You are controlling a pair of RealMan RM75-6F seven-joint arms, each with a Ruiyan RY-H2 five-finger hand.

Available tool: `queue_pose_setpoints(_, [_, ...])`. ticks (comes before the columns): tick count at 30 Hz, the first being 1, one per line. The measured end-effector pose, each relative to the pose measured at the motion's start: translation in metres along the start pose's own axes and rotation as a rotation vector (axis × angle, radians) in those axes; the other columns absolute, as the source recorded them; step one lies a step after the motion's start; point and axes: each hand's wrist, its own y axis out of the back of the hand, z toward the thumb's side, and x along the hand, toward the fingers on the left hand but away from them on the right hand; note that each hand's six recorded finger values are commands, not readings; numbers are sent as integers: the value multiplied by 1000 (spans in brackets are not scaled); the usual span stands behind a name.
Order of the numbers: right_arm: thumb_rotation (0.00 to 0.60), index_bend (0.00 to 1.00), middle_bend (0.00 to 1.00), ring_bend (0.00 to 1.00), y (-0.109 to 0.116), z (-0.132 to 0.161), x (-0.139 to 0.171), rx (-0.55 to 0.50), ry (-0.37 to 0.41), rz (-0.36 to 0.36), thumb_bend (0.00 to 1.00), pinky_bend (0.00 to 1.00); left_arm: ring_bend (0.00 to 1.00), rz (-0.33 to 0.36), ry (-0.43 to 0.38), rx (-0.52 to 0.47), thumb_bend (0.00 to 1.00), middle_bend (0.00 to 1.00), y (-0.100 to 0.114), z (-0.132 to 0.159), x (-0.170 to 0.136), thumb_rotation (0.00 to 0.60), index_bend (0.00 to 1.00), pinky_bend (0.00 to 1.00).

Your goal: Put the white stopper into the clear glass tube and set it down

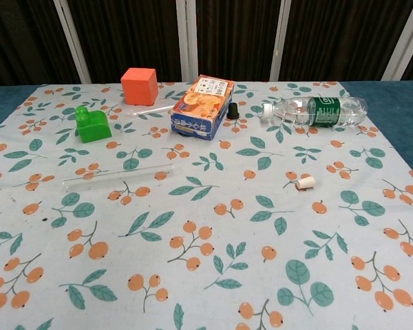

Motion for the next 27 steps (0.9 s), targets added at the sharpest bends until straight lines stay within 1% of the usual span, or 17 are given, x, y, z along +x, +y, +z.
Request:
queue_pose_setpoints(2, [600, 0, 0, 0, 0, 0, 0, -7, -2, 1, 357, 0, 22, -9, 14, 2, 364, 336, -11, 16, 15, 600, 305, 0])
queue_pose_setpoints(7, [600, 0, 0, 0, 0, -1, 0, -16, -5, 4, 357, 0, 24, -45, 61, -19, 366, 355, -39, 50, 48, 600, 342, 0])
queue_pose_setpoints(13, [600, 0, 0, 0, 0, -1, -1, -30, -5, 7, 357, 0, 26, -74, 91, -3, 366, 376, -66, 82, 75, 600, 372, 0])
queue_pose_setpoints(20, [600, 0, 0, 0, -1, -1, -2, -44, -6, 9, 357, 0, 39, -110, 116, 30, 366, 394, -88, 110, 92, 600, 418, 0])
queue_pose_setpoints(27, [600, 0, 0, 0, -1, 0, -2, -57, -3, 10, 357, 0, 39, -146, 136, 48, 382, 378, -104, 125, 97, 600, 438, 0])
